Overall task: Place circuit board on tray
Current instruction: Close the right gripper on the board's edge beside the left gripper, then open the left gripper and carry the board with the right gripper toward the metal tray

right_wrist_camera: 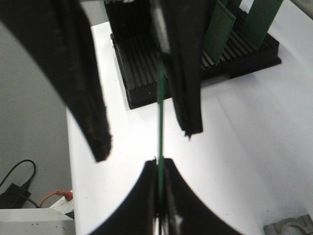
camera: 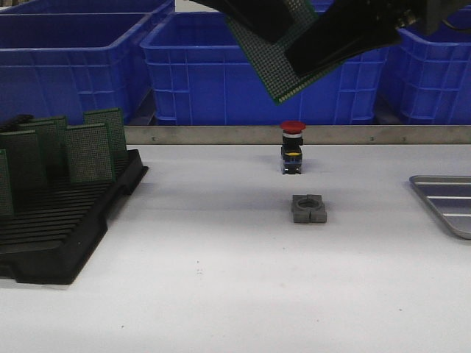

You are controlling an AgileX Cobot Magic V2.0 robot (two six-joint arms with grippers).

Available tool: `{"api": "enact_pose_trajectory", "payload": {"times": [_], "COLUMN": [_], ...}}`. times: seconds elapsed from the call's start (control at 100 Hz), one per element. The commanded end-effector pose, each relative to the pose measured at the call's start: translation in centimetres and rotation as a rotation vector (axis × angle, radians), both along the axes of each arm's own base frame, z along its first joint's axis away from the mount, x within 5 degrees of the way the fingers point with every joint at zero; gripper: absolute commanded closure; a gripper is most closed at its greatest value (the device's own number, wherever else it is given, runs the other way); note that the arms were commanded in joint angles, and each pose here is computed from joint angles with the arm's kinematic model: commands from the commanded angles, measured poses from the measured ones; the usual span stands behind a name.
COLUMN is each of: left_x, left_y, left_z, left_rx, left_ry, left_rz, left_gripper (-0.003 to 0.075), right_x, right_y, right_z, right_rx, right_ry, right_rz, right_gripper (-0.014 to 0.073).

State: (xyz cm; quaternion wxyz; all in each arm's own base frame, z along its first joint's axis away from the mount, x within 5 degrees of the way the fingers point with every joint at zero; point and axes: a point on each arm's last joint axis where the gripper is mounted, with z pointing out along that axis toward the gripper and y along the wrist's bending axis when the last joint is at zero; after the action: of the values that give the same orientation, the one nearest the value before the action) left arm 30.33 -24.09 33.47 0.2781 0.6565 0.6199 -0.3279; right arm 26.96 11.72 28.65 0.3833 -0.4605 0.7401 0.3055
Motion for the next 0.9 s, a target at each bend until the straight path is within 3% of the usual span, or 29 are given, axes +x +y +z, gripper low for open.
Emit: {"api": "enact_pose_trajectory", "payload": {"times": [0.0, 0.21, 0.47, 0.68, 0.89], "left_x": [-1.7, -1.7, -1.6, -1.5, -1.5], "left_y": [0.1, 0.1, 0.0, 0.0, 0.0], "left_z": [3.4, 3.4, 3.4, 3.5, 3.5], "left_rx": [-0.093, -0.093, -0.097, -0.100, -0.100], "left_ry": [-0.011, -0.011, -0.019, -0.026, -0.026], "left_rz": [-0.037, -0.037, -0.026, -0.016, -0.016], "left_gripper": [0.0265, 0.0256, 0.0256, 0.0256, 0.0256], "right_x": [-0.1, -0.2, -2.0, -1.4, 0.8], "right_y": [0.0, -1.3, -6.5, -12.2, -17.6], "right_z": [2.3, 2.8, 5.8, 5.9, 3.0], "right_rx": [0.074, 0.046, 0.085, 0.190, 0.286], "right_ry": [-0.051, -0.065, -0.052, 0.102, 0.282], "right_rz": [-0.027, -0.061, -0.220, -0.577, -0.882], "right_gripper": [0.0662, 0.0662, 0.0663, 0.0663, 0.0663]}}
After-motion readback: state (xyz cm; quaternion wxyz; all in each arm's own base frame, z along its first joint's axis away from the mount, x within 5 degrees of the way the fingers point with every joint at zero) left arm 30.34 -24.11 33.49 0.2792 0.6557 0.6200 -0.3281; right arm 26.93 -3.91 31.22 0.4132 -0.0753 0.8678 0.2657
